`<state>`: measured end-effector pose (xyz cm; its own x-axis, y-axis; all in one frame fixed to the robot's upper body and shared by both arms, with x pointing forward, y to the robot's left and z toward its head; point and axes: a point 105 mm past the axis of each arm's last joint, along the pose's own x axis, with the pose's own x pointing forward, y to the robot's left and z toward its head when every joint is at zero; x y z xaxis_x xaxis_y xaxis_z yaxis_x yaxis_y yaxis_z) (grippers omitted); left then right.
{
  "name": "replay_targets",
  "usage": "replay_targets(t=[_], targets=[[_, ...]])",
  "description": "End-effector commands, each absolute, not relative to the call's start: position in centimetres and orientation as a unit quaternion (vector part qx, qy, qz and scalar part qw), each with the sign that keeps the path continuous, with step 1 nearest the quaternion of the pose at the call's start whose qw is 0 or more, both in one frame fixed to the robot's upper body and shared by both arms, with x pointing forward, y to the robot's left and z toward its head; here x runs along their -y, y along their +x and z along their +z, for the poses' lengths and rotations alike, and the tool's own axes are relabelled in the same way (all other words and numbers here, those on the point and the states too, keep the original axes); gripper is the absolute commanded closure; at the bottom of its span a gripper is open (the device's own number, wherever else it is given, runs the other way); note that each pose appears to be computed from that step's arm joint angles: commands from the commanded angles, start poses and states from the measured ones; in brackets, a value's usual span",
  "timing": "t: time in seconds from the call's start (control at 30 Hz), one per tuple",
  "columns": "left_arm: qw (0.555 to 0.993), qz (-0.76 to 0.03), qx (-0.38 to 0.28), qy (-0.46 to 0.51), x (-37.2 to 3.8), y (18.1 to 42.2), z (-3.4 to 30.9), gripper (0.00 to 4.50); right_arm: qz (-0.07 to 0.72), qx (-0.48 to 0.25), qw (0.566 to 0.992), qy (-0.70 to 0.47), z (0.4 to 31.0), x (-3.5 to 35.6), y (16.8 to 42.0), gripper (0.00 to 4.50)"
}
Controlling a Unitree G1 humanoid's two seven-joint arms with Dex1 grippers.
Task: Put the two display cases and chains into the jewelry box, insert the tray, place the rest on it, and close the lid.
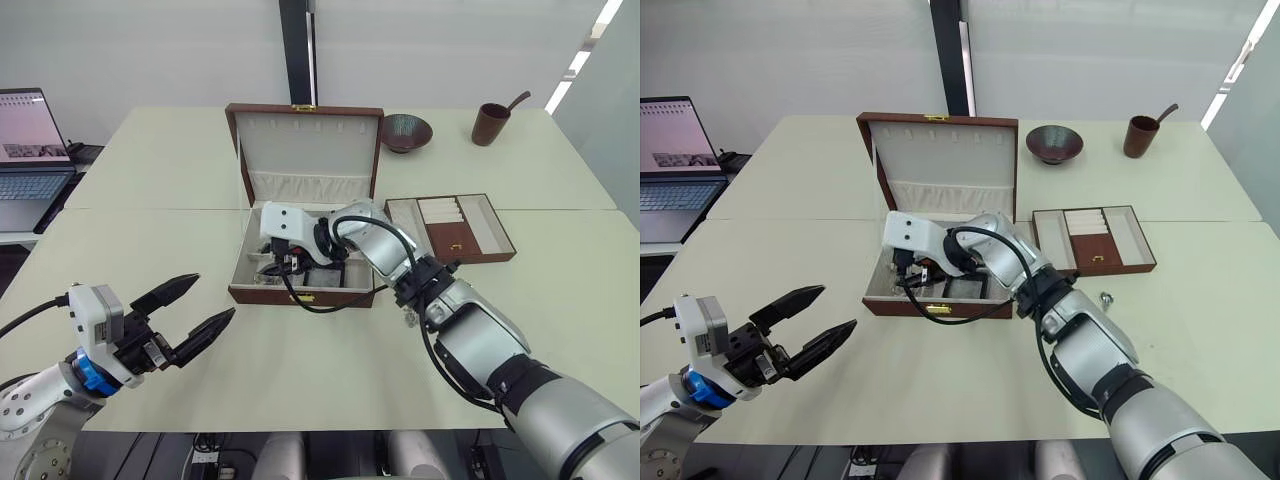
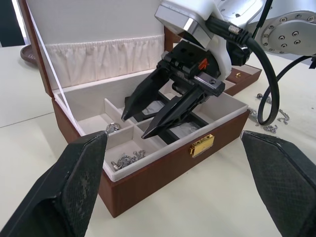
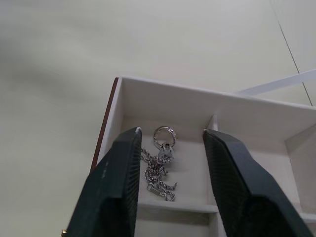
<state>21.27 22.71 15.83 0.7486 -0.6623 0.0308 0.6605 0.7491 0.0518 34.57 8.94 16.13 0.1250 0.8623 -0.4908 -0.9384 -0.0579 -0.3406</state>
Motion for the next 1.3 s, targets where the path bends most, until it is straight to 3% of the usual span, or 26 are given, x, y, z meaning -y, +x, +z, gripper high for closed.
replay_targets(t=[0.03,0.17,0.4,0.5,0.73,1.1,1.3], targets=[[0.935,-0.351,0.038,0.038,-22.7,20.9,16.9,0.00,0.664,-0.003,0.683,-0.305,19.5,-9.6,33.9,1.37],[0.940,-0.337,0.033,0.044,-23.2,21.0,16.8,0.00,0.656,0.041,0.696,-0.288,21.3,-8.4,33.5,0.03],[0.952,-0.294,-0.005,0.078,-26.1,22.3,17.0,0.00,0.600,0.085,0.743,-0.283,22.7,-2.1,33.4,0.03],[0.954,-0.284,-0.021,0.093,-27.3,22.6,16.9,0.00,0.547,0.070,0.784,-0.284,23.4,2.9,34.0,0.03],[0.955,-0.268,-0.049,0.121,-29.2,23.8,16.7,0.00,0.455,0.044,0.836,-0.302,24.0,13.0,32.9,0.03],[0.953,-0.243,-0.112,0.145,-33.5,23.6,15.0,0.00,0.306,-0.053,0.888,-0.338,20.5,27.5,29.7,0.03],[0.957,-0.221,-0.133,0.133,-35.1,22.6,13.2,0.00,0.245,-0.094,0.908,-0.326,18.3,32.7,28.5,0.03]])
